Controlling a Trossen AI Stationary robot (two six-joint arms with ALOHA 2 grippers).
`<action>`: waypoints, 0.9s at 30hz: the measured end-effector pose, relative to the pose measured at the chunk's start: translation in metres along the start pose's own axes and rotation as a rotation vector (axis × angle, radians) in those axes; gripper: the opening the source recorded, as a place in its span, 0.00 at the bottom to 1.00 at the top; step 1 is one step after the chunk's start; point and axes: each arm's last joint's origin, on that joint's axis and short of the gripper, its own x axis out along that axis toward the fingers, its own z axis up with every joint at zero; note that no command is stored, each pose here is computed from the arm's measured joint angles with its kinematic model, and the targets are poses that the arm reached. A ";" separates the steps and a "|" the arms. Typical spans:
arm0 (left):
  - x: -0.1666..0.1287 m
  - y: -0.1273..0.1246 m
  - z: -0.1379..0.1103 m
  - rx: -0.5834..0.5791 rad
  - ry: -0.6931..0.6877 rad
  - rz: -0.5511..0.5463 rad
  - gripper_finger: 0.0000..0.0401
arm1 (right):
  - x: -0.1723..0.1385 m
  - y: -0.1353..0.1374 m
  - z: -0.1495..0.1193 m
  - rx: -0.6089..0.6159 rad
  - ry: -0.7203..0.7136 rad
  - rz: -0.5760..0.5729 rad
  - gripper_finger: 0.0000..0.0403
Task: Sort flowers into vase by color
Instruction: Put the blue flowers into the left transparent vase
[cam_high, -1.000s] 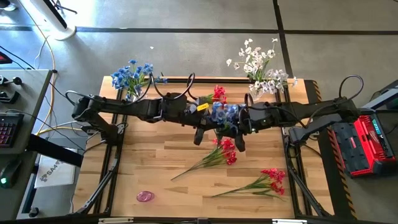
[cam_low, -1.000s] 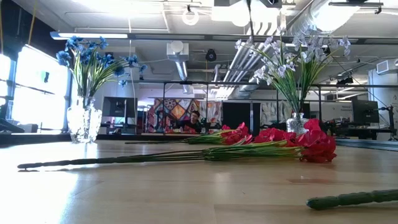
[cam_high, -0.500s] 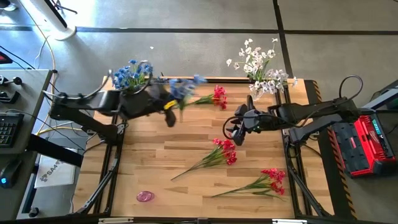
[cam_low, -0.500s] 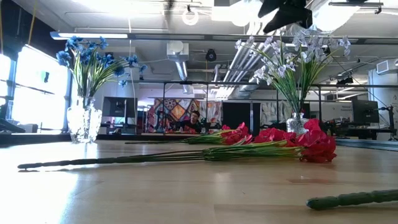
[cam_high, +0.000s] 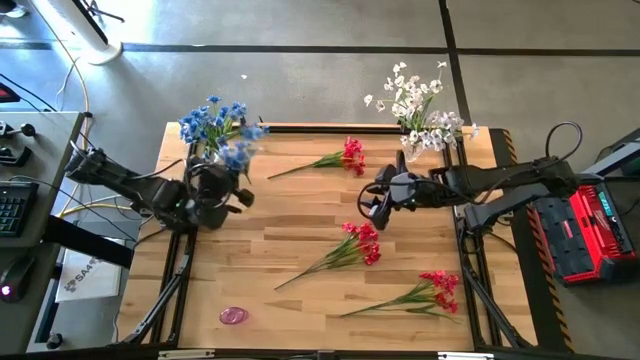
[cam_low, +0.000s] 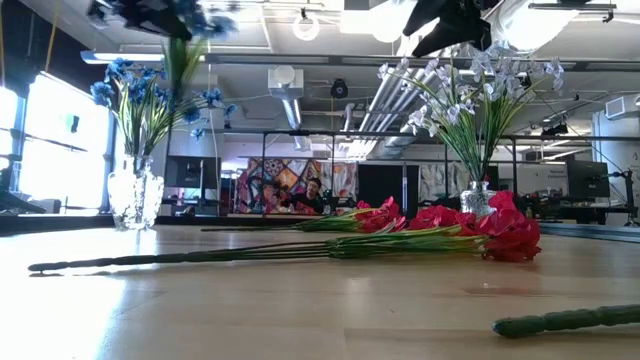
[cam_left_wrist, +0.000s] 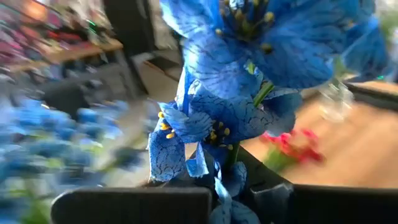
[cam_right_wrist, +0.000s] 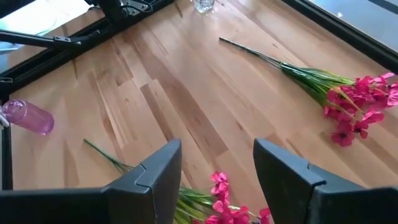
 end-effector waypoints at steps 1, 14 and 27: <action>-0.002 0.004 -0.001 0.007 -0.021 0.020 0.00 | 0.000 -0.001 0.001 -0.003 0.000 -0.001 0.47; -0.013 0.050 0.012 0.100 -0.117 0.154 0.00 | 0.002 -0.005 0.003 -0.001 0.003 0.000 0.47; -0.006 0.072 0.004 0.143 -0.092 0.247 0.00 | 0.002 -0.005 0.004 -0.028 -0.005 -0.010 0.47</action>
